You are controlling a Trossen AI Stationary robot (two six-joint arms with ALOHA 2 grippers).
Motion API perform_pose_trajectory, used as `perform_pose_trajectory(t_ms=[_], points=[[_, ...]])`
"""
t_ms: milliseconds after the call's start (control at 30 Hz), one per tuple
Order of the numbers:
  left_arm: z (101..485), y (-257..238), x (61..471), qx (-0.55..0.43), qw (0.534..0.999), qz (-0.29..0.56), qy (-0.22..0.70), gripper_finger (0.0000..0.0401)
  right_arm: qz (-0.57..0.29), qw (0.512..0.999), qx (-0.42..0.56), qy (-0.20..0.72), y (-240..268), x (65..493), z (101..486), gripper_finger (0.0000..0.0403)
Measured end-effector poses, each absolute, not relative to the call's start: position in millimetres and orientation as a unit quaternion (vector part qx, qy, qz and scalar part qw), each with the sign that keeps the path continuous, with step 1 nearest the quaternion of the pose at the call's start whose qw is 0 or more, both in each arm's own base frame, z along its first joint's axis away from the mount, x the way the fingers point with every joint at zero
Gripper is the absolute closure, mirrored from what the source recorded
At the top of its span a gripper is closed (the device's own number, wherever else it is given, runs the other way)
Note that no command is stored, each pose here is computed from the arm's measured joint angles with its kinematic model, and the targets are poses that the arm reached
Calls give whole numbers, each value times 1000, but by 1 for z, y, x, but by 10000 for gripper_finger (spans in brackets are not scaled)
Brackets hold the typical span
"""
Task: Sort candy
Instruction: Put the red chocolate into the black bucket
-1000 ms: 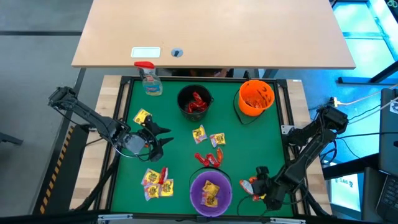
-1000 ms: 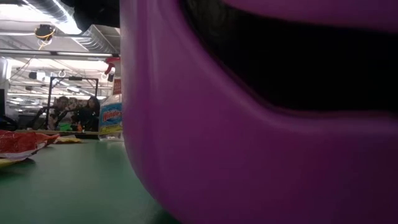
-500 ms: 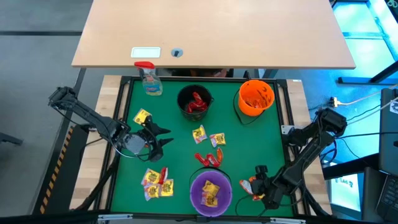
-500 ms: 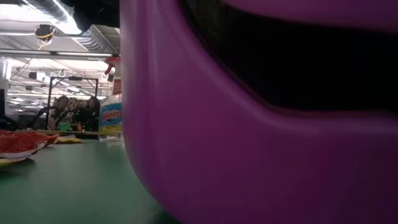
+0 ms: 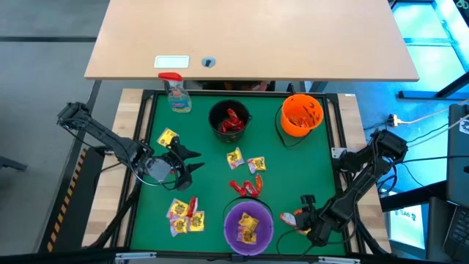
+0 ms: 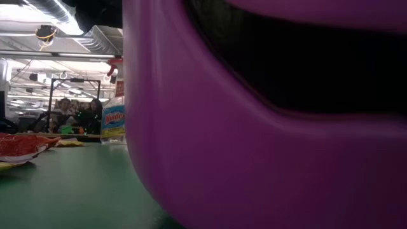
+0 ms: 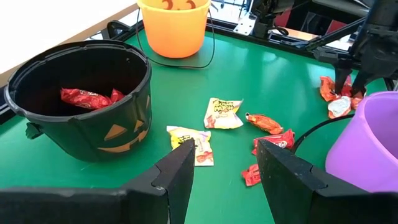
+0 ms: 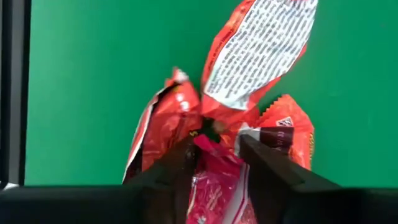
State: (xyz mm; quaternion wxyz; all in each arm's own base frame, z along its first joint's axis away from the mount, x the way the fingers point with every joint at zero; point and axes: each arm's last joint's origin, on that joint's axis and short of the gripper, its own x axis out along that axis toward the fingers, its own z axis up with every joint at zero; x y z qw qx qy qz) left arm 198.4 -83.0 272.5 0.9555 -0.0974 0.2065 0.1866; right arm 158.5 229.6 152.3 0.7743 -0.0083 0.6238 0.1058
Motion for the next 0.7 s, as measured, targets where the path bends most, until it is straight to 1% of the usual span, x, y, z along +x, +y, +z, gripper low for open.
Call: perform_pose_trajectory(t_ms=[167,333,433,700], points=[[272,-83,198,-97,955,187,206,238,109,763,-8,637,229,157,152,321],[273,-83,198,-97,955,187,206,238,116,753,-4,648,228,155,154,353],[273,-83,198,-97,955,187,206,238,118,749,-2,652,226,153,157,359],[273,-83,198,-97,955,187,206,238,125,756,7,643,221,150,171,358]])
